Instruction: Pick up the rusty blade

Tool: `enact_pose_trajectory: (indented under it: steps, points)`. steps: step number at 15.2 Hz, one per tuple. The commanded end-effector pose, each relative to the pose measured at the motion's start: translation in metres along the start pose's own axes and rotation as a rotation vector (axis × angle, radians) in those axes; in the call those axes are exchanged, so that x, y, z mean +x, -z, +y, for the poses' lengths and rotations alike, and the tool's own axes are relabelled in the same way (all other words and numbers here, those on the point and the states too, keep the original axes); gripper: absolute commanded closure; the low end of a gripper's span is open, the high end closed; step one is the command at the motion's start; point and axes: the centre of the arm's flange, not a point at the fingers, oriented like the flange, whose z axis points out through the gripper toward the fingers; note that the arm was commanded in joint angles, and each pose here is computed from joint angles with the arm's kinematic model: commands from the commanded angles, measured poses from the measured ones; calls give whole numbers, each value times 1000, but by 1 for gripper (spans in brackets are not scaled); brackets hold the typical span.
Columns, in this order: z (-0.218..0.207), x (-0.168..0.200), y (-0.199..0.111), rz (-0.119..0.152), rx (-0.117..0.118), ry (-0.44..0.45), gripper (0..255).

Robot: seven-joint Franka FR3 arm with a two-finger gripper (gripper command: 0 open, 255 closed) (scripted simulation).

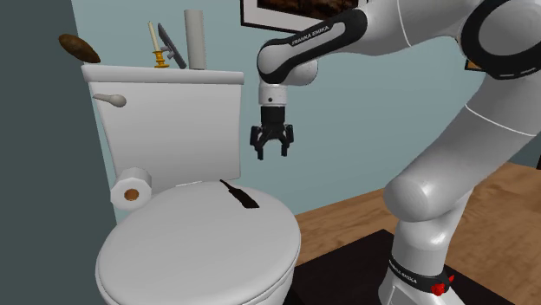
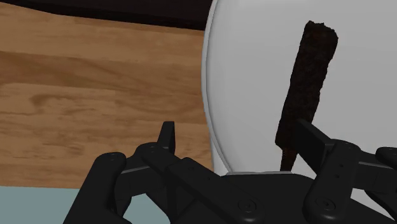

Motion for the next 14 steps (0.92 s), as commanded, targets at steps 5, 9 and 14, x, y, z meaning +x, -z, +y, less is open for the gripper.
enact_pose_trajectory:
  steps: [5, 9, 14]
  points:
    - [-55, 37, -37, -12, 19, -30, 0]
    - [-93, 63, -62, -20, 30, -49, 0]
    - [-99, 69, -87, -22, 32, -52, 0]
